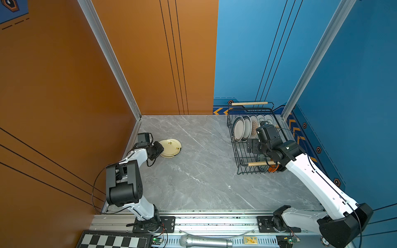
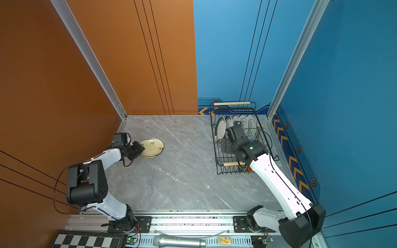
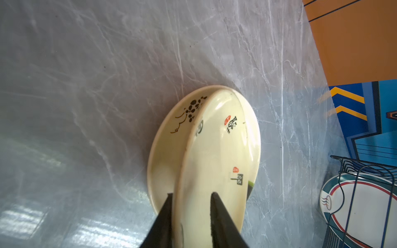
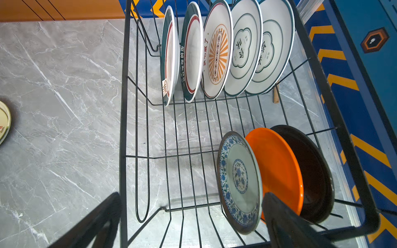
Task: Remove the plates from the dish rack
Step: 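Lay the plate onto the cream floral plate with the left gripper, then release the plate with the left gripper while the right gripper descends into the rack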
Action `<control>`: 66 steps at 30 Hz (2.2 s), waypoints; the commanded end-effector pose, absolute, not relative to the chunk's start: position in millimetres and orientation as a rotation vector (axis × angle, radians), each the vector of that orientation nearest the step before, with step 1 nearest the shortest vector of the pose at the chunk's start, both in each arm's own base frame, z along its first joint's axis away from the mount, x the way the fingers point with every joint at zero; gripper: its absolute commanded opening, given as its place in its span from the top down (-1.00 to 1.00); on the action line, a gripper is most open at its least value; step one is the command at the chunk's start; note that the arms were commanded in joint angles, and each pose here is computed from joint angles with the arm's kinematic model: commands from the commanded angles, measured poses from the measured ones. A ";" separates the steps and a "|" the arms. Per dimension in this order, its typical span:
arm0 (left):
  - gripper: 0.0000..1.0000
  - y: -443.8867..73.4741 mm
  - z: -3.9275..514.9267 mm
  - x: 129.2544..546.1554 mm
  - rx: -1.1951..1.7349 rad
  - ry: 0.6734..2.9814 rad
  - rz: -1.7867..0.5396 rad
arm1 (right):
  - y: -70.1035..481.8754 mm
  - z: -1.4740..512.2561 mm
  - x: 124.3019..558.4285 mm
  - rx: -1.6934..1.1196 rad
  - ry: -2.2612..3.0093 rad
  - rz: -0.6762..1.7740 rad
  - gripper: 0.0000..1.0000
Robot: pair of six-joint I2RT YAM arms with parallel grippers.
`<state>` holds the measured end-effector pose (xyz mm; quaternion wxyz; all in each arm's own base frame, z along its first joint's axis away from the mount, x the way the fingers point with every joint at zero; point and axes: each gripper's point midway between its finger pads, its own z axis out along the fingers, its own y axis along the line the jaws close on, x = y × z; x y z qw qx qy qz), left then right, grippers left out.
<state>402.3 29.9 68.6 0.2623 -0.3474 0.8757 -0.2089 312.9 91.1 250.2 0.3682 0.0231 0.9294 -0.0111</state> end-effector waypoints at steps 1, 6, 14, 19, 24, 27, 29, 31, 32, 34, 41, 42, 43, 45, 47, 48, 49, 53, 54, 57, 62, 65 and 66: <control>0.24 29.2 67.4 404.1 -0.912 2.392 -0.572 | 90.3 242.9 310.1 0.052 2.412 -0.025 -1.00; 0.05 28.8 62.5 405.6 -0.906 2.415 -0.564 | 89.8 239.5 310.3 0.053 2.417 -0.030 -1.00; -0.21 20.6 61.8 409.5 -0.850 2.526 -0.488 | 87.1 235.9 306.9 0.043 2.426 -0.032 -1.00; -0.40 27.8 64.0 398.4 -0.869 2.573 -0.368 | 85.7 230.6 302.7 0.026 2.440 -0.025 -1.00; -0.53 37.2 72.4 378.6 -0.907 2.579 -0.269 | 80.8 227.2 303.0 0.026 2.452 -0.025 -1.00; -0.56 39.8 84.9 366.8 -0.915 2.565 -0.244 | 73.0 227.6 308.1 0.068 2.450 -0.031 -1.00; -0.67 37.9 98.4 360.2 -0.897 2.546 -0.247 | 65.9 226.2 313.0 0.115 2.452 -0.019 -1.00; -0.70 34.0 116.3 352.2 -0.873 2.518 -0.257 | 59.7 219.6 318.2 0.160 2.490 0.023 -1.00; -0.81 32.8 125.5 349.8 -0.861 2.498 -0.261 | 56.9 215.8 320.0 0.182 2.512 0.037 -1.00; -0.97 27.4 138.5 338.3 -0.834 2.475 -0.275 | 52.2 211.0 321.9 0.203 2.551 0.046 -1.00; -0.96 20.8 174.7 310.6 -0.780 2.372 -0.296 | 31.6 198.3 324.4 0.219 2.630 -0.064 -1.00; -0.96 19.2 177.6 308.5 -0.769 2.362 -0.300 | 30.5 195.0 324.1 0.217 2.646 -0.069 -1.00; -0.96 17.2 178.2 306.4 -0.759 2.361 -0.309 | 29.7 192.5 323.9 0.215 2.659 -0.075 -1.00; -0.96 13.4 182.1 304.3 -0.730 2.352 -0.318 | 30.0 184.1 321.8 0.207 2.694 -0.074 -1.00; -0.96 14.6 185.4 302.4 -0.730 2.337 -0.299 | 32.2 177.2 319.7 0.190 2.718 -0.055 -1.00; -0.96 14.8 186.0 301.5 -0.733 2.332 -0.294 | 33.1 173.6 318.2 0.175 2.732 -0.055 -1.00; -0.96 14.9 187.5 301.3 -0.741 2.325 -0.294 | 33.4 170.7 317.0 0.162 2.743 -0.055 -1.00; -0.96 4.7 188.9 303.4 -0.709 2.343 -0.287 | 34.8 159.5 311.5 0.128 2.788 -0.044 -1.00; -0.96 3.3 187.7 303.7 -0.717 2.344 -0.276 | 34.6 157.6 310.2 0.129 2.799 -0.046 -1.00; -0.96 -7.7 183.0 303.8 -0.718 2.357 -0.257 | 33.2 151.6 306.2 0.137 2.818 -0.045 -0.98; -0.96 -21.1 180.1 305.4 -0.677 2.385 -0.285 | 34.9 142.2 304.8 0.142 2.855 -0.008 -0.78; -0.96 -20.4 179.9 303.9 -0.608 2.395 -0.251 | 32.4 137.5 304.9 0.151 2.869 -0.012 -0.60; -0.96 -16.9 178.5 302.1 -0.590 2.396 -0.215 | 31.0 135.2 305.4 0.156 2.875 -0.023 -0.58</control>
